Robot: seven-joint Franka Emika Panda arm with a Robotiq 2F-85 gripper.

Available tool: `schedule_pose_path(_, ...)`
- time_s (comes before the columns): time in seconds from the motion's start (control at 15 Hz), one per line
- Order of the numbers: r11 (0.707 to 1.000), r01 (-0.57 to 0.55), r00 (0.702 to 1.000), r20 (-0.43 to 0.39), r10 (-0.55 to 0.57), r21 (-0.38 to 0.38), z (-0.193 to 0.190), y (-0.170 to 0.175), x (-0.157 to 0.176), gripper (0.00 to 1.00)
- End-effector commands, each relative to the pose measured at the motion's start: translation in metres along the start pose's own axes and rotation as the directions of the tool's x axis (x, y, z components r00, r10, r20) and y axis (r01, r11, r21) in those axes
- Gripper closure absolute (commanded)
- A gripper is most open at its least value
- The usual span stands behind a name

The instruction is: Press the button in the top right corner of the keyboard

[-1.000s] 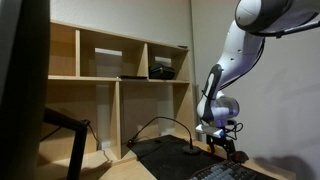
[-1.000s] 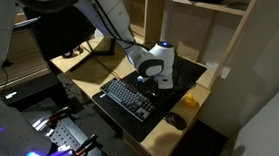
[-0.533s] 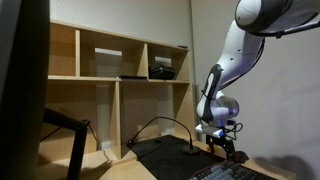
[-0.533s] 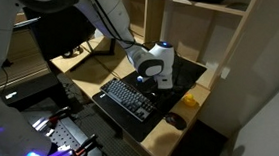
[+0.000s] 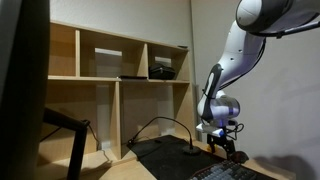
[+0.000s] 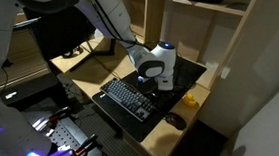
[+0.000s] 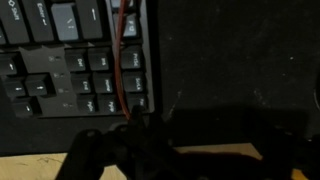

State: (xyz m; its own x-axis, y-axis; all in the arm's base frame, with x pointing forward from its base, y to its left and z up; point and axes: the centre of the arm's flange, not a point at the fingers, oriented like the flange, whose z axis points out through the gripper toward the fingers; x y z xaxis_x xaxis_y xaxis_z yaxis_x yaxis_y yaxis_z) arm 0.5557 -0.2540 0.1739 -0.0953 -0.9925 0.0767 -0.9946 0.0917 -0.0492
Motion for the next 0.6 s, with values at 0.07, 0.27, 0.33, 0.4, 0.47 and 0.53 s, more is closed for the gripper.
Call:
schedule_pose_path(0.07,1.0,0.0,1.0,0.0,0.0,0.0,0.0,0.0,0.0,0.0)
schedule_pose_path(0.27,0.996,0.008,1.0,0.016,-0.006,-0.084,0.053,-0.019,-0.012,0.0)
schedule_pose_path(0.33,0.994,0.018,0.999,0.031,-0.015,-0.105,0.058,-0.023,-0.019,0.0)
schedule_pose_path(0.4,0.993,0.028,0.999,0.022,-0.025,-0.116,0.059,-0.026,-0.021,0.0)
schedule_pose_path(0.47,0.991,0.032,0.999,0.017,-0.03,-0.128,0.058,-0.028,-0.019,0.0)
schedule_pose_path(0.53,0.99,0.031,0.999,0.024,-0.028,-0.139,0.058,-0.03,-0.017,0.0)
